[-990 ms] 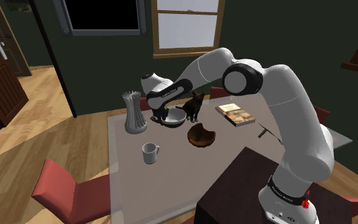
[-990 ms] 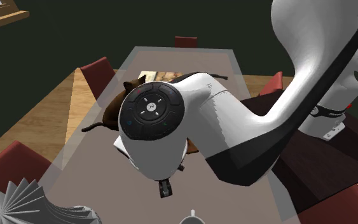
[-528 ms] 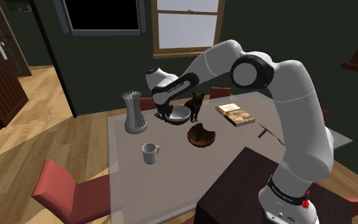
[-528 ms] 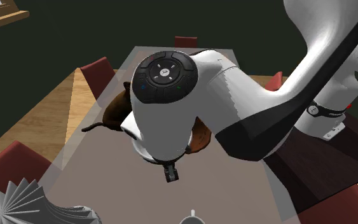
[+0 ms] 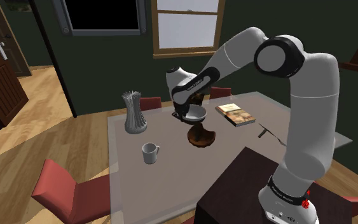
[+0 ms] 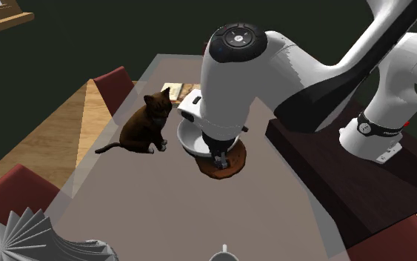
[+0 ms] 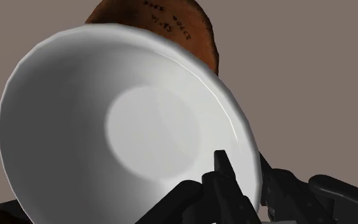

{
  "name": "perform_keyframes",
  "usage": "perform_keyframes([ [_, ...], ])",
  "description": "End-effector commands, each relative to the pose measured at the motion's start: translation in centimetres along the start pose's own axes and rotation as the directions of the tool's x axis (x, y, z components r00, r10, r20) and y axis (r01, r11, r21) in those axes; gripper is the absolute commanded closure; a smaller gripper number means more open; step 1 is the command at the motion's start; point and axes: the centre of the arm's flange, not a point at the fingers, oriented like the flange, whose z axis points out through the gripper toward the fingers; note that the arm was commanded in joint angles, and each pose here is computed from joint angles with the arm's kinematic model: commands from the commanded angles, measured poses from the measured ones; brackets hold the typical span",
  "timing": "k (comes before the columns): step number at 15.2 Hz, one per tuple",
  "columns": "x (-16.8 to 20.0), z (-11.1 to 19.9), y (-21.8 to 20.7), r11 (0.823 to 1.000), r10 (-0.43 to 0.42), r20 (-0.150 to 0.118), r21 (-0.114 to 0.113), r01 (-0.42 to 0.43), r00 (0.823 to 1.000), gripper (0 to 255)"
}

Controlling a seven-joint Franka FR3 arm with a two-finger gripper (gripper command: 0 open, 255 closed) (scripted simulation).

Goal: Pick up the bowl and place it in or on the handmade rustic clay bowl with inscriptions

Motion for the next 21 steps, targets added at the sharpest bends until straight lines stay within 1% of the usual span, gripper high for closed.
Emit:
perform_keyframes([
  [1, -1.9, 0.5, 1.8, 1.0, 0.0, -0.001, 0.0, 0.0, 1.0, 255],
  [6, -6.5, 1.2, 6.3, 1.0, 0.0, -0.001, 0.0, 0.0, 1.0, 255],
  [21, -6.4, 8.9, 4.3, 1.0, 0.0, -0.001, 0.0, 0.0, 1.0, 255],
])
